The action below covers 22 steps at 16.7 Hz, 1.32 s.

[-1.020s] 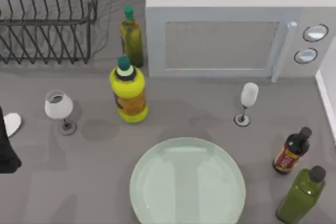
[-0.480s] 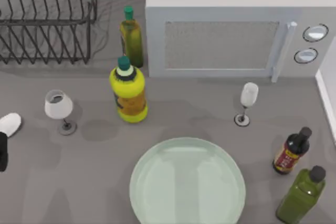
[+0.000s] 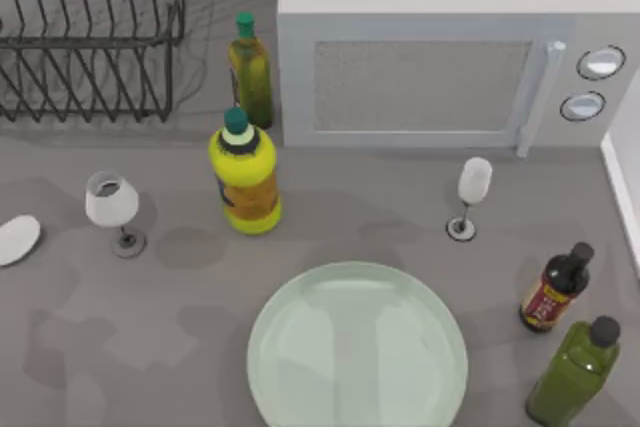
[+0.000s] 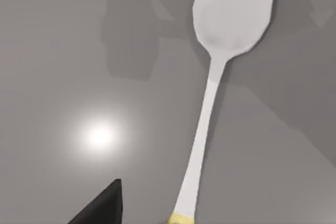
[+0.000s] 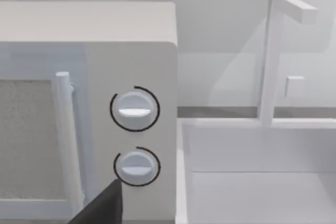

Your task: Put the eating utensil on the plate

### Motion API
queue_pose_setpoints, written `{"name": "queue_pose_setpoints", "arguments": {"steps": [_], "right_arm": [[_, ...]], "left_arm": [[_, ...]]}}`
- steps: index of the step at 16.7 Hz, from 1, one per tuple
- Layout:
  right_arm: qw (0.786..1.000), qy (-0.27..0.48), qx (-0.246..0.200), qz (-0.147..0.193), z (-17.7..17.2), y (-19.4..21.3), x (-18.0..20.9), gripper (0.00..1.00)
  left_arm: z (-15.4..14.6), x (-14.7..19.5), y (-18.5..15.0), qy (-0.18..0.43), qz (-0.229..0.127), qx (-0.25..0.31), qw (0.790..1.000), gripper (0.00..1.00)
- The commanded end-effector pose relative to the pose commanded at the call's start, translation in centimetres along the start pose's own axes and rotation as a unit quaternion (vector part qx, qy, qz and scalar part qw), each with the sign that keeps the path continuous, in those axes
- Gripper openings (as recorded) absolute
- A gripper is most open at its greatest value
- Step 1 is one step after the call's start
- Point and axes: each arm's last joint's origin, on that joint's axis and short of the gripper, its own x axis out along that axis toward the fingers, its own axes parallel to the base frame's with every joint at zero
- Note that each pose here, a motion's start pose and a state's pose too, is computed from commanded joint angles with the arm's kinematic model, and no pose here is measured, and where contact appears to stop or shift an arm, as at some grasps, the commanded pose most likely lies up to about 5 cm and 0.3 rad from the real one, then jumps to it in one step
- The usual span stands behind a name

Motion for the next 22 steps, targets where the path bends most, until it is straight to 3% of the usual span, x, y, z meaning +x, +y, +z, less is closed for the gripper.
{"name": "queue_pose_setpoints", "arguments": {"steps": [4,8,16,22], "right_arm": [[1.0,0.0,0.0,0.0,0.0,0.0,0.0,1.0],[1.0,0.0,0.0,0.0,0.0,0.0,0.0,1.0],[1.0,0.0,0.0,0.0,0.0,0.0,0.0,1.0],[1.0,0.0,0.0,0.0,0.0,0.0,0.0,1.0]], "left_arm": [[1.8,3.4,4.1,0.103,-0.096,0.065,0.988,1.0],[2.0,5.8,7.1,0.15,-0.148,0.088,0.974,1.0],[1.8,6.6,7.4,0.157,-0.156,0.09,0.971,1.0],[-0.1,12.5,6.0,0.155,-0.151,0.089,0.972,1.0]]}}
